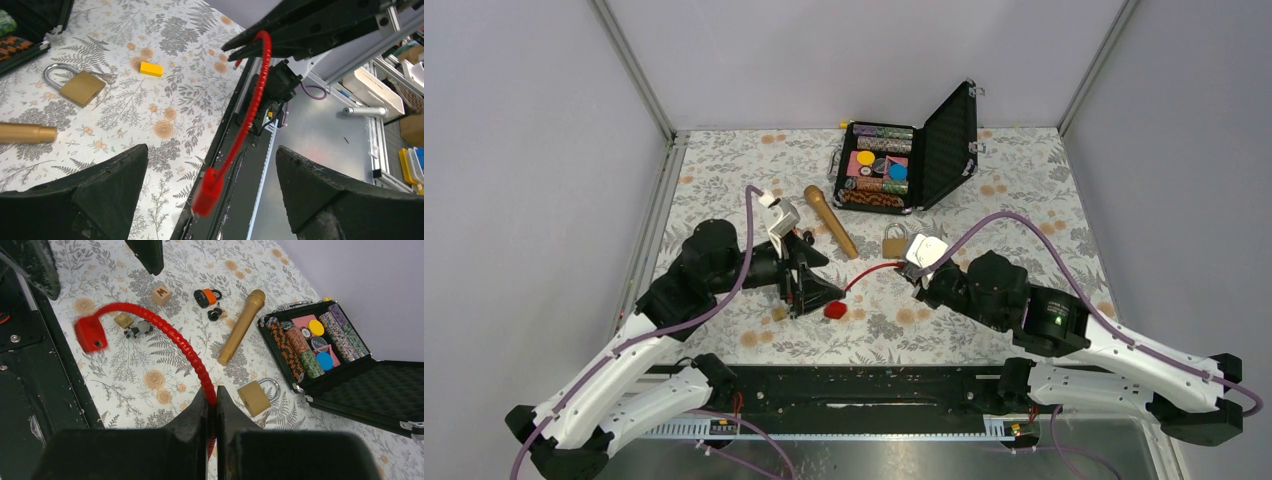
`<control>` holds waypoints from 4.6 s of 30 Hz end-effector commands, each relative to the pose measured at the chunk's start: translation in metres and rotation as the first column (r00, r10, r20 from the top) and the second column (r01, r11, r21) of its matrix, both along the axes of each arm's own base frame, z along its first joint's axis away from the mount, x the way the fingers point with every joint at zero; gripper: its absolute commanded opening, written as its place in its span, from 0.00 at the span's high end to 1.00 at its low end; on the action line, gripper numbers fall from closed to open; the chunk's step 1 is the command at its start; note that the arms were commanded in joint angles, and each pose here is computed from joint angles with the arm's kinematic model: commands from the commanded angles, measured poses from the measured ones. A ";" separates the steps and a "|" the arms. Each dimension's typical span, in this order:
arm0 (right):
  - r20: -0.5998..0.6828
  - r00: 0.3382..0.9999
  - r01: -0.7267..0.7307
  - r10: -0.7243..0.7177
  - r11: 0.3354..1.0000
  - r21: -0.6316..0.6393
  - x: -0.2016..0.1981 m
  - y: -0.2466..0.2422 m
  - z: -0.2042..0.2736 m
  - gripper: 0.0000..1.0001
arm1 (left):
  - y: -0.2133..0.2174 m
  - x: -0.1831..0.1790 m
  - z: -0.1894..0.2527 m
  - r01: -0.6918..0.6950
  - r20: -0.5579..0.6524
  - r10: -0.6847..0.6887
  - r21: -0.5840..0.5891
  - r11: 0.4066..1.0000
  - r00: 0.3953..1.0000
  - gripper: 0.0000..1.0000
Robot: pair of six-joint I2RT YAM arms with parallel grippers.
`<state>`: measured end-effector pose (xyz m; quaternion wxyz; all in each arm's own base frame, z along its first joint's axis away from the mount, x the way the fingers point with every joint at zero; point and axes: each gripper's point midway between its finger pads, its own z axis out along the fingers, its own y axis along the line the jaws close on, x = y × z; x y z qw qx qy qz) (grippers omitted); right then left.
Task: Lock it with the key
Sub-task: Lock the lock.
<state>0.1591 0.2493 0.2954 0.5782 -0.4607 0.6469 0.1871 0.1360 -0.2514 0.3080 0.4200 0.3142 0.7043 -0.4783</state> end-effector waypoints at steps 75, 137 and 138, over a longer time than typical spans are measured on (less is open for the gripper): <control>0.122 0.910 -0.320 0.396 0.487 0.812 -0.066 0.057 0.155 1.00 | -0.035 -0.041 0.023 0.286 0.484 -0.204 -0.100 0.953 0.851 1.00; -0.049 0.939 -0.266 0.340 0.811 0.520 -0.041 0.093 0.072 1.00 | -0.020 -0.020 0.067 0.102 0.445 0.037 -0.284 0.953 0.895 1.00; -0.064 0.936 -0.270 0.345 0.825 0.496 -0.042 0.095 0.065 1.00 | -0.020 -0.020 0.068 0.100 0.442 0.044 -0.297 0.950 0.896 1.00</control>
